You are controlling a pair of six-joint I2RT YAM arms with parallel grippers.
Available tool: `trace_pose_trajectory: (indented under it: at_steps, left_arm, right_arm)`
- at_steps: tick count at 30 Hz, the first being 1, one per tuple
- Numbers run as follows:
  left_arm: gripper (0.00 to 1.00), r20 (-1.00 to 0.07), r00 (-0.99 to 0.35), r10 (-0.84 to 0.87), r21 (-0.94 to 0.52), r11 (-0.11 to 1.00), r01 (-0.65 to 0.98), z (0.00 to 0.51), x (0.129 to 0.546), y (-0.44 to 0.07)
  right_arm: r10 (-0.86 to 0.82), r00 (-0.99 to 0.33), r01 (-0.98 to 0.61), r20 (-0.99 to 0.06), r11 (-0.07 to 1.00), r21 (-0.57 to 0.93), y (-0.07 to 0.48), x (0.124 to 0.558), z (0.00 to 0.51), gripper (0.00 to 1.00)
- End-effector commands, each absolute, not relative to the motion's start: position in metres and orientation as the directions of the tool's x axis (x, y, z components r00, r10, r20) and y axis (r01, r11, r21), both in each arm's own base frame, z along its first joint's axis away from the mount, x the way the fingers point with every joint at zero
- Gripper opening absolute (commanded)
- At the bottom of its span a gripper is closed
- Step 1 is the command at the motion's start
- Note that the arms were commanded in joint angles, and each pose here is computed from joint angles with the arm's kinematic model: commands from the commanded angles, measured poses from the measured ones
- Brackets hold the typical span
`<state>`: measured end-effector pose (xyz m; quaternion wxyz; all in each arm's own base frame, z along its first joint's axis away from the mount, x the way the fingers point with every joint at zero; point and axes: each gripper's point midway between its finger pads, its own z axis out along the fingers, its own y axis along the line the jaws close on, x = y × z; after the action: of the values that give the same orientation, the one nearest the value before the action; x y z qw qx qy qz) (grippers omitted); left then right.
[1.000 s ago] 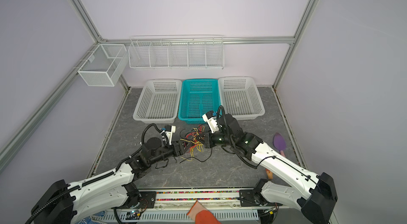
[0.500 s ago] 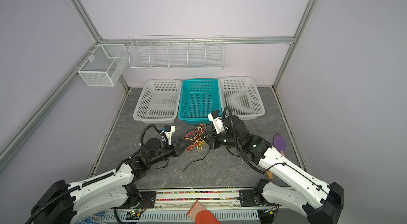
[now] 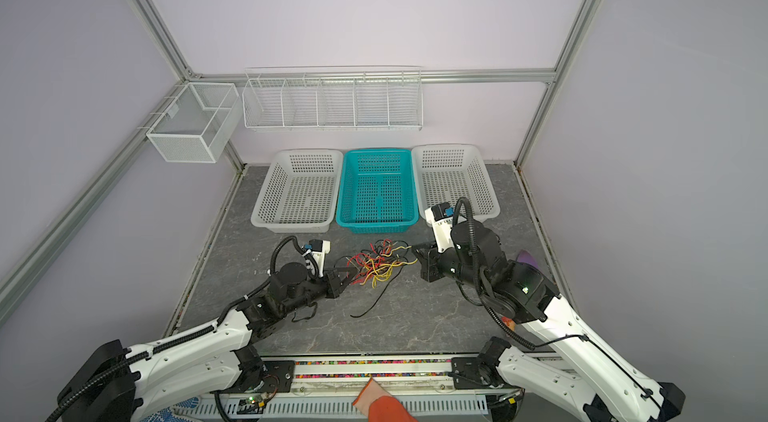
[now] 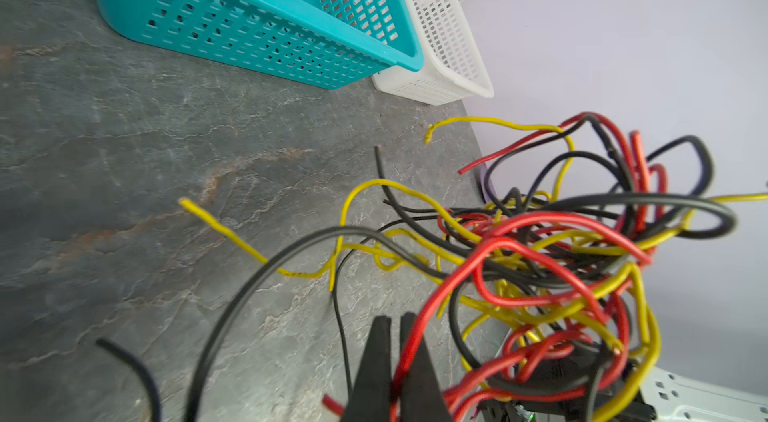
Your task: Untangle the cables
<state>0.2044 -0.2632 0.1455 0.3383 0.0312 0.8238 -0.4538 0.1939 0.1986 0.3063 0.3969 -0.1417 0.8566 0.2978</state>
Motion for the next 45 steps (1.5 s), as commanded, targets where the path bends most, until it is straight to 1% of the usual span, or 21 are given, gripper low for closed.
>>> trace_pose_trajectory:
  at_steps: [1,4,7,9,11,13,14,16,18,21,24,26,28,31,34,36,38,42,45]
  left_arm:
    - [0.00,-0.569,-0.797,-0.204,-0.565,0.801,0.198,0.077,0.204,-0.215]
    - [0.00,-0.574,-0.797,-0.188,-0.552,0.808,0.207,0.078,0.202,-0.213]
    - [0.00,-0.581,-0.792,-0.187,-0.567,0.791,0.230,0.088,0.202,-0.217]
    - [0.00,-0.595,-0.781,-0.188,-0.582,0.771,0.257,0.099,0.202,-0.221]
    - [0.00,-0.610,-0.770,-0.188,-0.591,0.755,0.284,0.110,0.202,-0.224]
    - [0.00,-0.630,-0.756,-0.178,-0.593,0.739,0.320,0.123,0.202,-0.228]
    - [0.00,-0.639,-0.750,-0.173,-0.592,0.733,0.335,0.128,0.202,-0.229]
    - [0.00,-0.661,-0.734,-0.153,-0.577,0.730,0.367,0.138,0.201,-0.230]
    - [0.00,-0.681,-0.721,-0.130,-0.554,0.734,0.391,0.144,0.202,-0.230]
    - [0.00,-0.702,-0.706,-0.095,-0.523,0.741,0.420,0.151,0.201,-0.229]
    - [0.00,-0.723,-0.686,-0.084,-0.513,0.730,0.452,0.159,0.199,-0.229]
    - [0.00,-0.740,-0.666,-0.090,-0.524,0.697,0.489,0.168,0.195,-0.232]
    - [0.00,-0.764,-0.636,-0.109,-0.544,0.639,0.544,0.180,0.187,-0.235]
    - [0.00,-0.777,-0.611,-0.154,-0.571,0.581,0.580,0.197,0.179,-0.234]
    - [0.00,-0.786,-0.583,-0.205,-0.583,0.560,0.589,0.216,0.174,-0.225]
    - [0.00,-0.783,-0.575,-0.237,-0.598,0.542,0.590,0.224,0.171,-0.221]
    - [0.00,-0.774,-0.583,-0.245,-0.612,0.523,0.593,0.227,0.168,-0.221]
    - [0.00,-0.748,-0.606,-0.269,-0.657,0.423,0.623,0.242,0.158,-0.231]
    - [0.00,-0.741,-0.616,-0.268,-0.668,0.385,0.637,0.247,0.155,-0.236]
  right_arm:
    - [0.093,-0.489,-0.417,-0.867,0.848,0.326,0.159,0.205,0.360,0.07]
    - [0.076,-0.497,-0.411,-0.864,0.857,0.312,0.156,0.204,0.358,0.07]
    - [0.001,-0.562,-0.480,-0.827,0.814,0.327,0.178,0.199,0.338,0.07]
    - [-0.031,-0.607,-0.479,-0.794,0.812,0.334,0.185,0.200,0.322,0.07]
    - [-0.058,-0.615,-0.514,-0.786,0.785,0.345,0.193,0.196,0.313,0.09]
    - [-0.089,-0.607,-0.578,-0.790,0.732,0.361,0.204,0.188,0.309,0.28]
    - [-0.109,-0.608,-0.598,-0.786,0.715,0.364,0.207,0.185,0.306,0.35]
    - [-0.125,-0.624,-0.588,-0.772,0.726,0.357,0.207,0.186,0.301,0.51]
    - [-0.135,-0.631,-0.578,-0.764,0.739,0.347,0.206,0.188,0.297,0.60]
    - [-0.135,-0.634,-0.577,-0.761,0.738,0.350,0.210,0.192,0.291,0.62]
    - [-0.152,-0.670,-0.569,-0.726,0.733,0.372,0.220,0.196,0.272,0.62]
    - [-0.148,-0.695,-0.558,-0.704,0.729,0.398,0.229,0.201,0.260,0.61]
    - [-0.149,-0.708,-0.562,-0.690,0.710,0.423,0.241,0.205,0.250,0.59]
    - [-0.134,-0.721,-0.529,-0.679,0.739,0.417,0.245,0.218,0.237,0.57]
    - [-0.108,-0.734,-0.486,-0.670,0.773,0.408,0.245,0.231,0.224,0.55]
    - [-0.083,-0.742,-0.469,-0.666,0.773,0.427,0.248,0.237,0.217,0.55]
    - [-0.072,-0.751,-0.474,-0.656,0.751,0.460,0.256,0.240,0.210,0.55]
    - [-0.057,-0.768,-0.497,-0.637,0.681,0.538,0.280,0.244,0.205,0.55]
    - [-0.037,-0.772,-0.510,-0.635,0.632,0.584,0.293,0.246,0.203,0.54]
